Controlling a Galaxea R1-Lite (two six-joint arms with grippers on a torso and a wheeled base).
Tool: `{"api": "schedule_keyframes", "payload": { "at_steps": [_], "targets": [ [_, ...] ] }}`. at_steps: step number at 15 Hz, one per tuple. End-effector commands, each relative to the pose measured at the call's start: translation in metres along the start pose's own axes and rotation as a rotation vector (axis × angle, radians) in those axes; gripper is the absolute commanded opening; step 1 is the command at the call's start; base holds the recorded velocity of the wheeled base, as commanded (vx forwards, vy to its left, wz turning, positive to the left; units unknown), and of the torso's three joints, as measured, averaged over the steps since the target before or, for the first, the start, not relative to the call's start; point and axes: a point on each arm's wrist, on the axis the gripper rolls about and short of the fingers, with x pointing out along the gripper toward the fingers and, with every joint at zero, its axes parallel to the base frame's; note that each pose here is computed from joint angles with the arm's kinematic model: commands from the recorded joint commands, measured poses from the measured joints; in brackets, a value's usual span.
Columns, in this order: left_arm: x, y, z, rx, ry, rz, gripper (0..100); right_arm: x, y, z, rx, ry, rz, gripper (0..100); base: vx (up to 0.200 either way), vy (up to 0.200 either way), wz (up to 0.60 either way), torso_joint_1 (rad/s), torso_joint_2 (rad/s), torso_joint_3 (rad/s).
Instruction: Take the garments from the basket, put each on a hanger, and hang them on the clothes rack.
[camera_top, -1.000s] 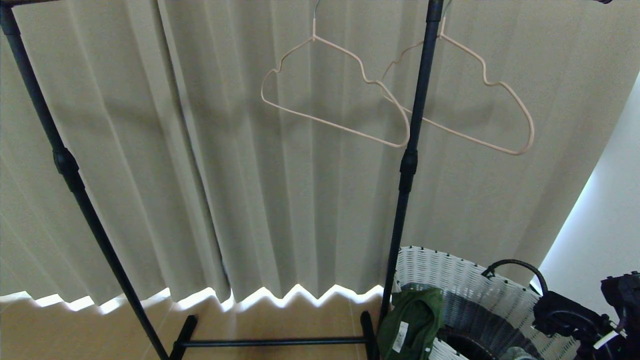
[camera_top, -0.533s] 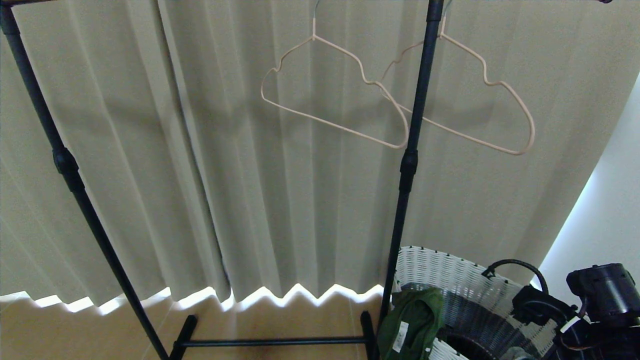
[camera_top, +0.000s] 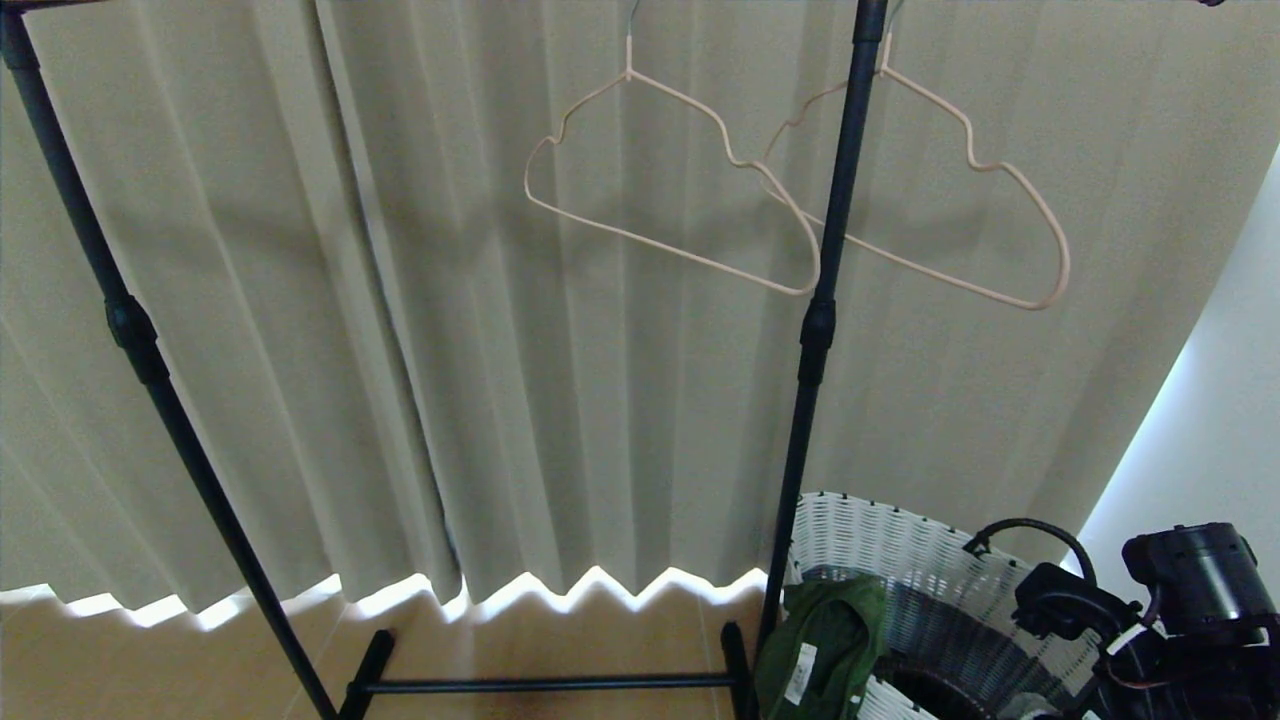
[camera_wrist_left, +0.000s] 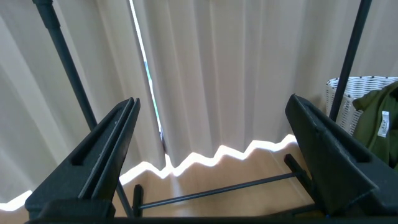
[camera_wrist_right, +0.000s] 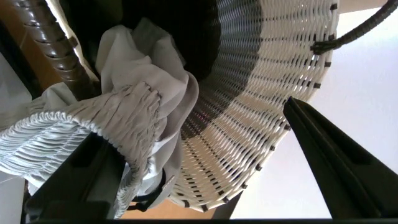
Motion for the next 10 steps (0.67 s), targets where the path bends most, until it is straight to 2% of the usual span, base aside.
{"api": "schedule_keyframes", "payload": {
  "at_steps": [1,2,3,10],
  "targets": [
    [0.000,0.000,0.000,0.001,-0.001,0.001,100,0.000,0.000,0.000,-0.001,0.001,0.001,100,0.000,0.000,0.00,0.000,0.00,0.000],
    [0.000,0.000,0.000,0.000,-0.001,-0.001,100,0.000,0.000,0.000,0.001,-0.005,-0.003,100,0.000,0.000,0.00,0.000,0.00,0.000],
    [0.000,0.000,0.000,0.001,-0.001,0.001,100,0.001,0.000,0.001,0.003,-0.015,-0.008,0,0.000,0.000,0.00,0.000,0.00,0.000],
    [0.000,0.000,0.000,-0.001,-0.001,0.001,100,-0.012,0.000,-0.003,0.012,-0.062,-0.035,0,0.000,0.000,0.00,0.000,0.00,0.000]
  ]
}}
